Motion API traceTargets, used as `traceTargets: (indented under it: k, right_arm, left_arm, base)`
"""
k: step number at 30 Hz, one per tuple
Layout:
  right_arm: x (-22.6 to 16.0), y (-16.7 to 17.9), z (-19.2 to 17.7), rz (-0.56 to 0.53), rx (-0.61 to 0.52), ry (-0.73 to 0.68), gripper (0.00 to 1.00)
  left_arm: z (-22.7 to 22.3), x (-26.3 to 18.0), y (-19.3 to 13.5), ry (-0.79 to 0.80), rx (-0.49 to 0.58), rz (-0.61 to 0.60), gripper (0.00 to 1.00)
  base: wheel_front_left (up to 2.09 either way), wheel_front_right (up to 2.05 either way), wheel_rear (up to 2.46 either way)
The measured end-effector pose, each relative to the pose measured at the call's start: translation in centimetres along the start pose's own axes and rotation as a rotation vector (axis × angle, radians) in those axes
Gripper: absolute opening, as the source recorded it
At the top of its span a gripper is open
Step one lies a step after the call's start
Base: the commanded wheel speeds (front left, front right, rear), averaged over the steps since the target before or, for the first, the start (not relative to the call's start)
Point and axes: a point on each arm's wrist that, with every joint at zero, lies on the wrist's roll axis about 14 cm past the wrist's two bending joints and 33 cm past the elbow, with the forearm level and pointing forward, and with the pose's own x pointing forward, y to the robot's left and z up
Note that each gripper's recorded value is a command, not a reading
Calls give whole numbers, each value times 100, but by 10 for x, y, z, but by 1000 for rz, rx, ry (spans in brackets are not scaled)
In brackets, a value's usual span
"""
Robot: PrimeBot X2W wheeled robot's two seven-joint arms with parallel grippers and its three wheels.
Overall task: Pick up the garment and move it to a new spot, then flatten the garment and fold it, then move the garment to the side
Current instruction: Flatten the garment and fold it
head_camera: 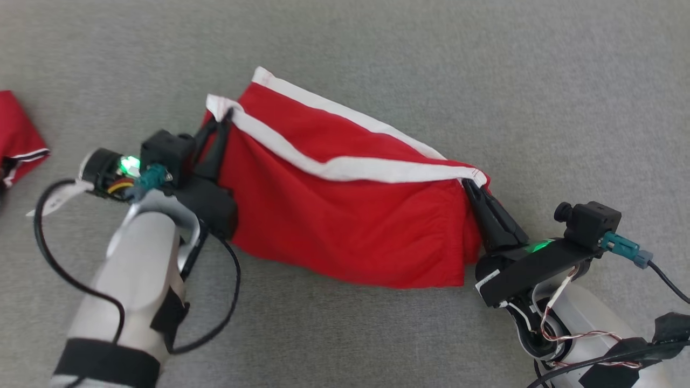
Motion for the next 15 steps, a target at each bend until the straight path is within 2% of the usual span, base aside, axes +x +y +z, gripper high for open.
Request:
traceTargets:
  k: [6,15]
  right_arm:
    - [0,-28,4,-86,-1,-28,0]
    - [3,-38,4,-130,28,-56,0]
  left_arm:
    - [-11,33,-3,9,10,-7,0]
    - [-27,65,-14,24,18,-37,0]
  base:
    - [0,0,0]
    - [0,0,0]
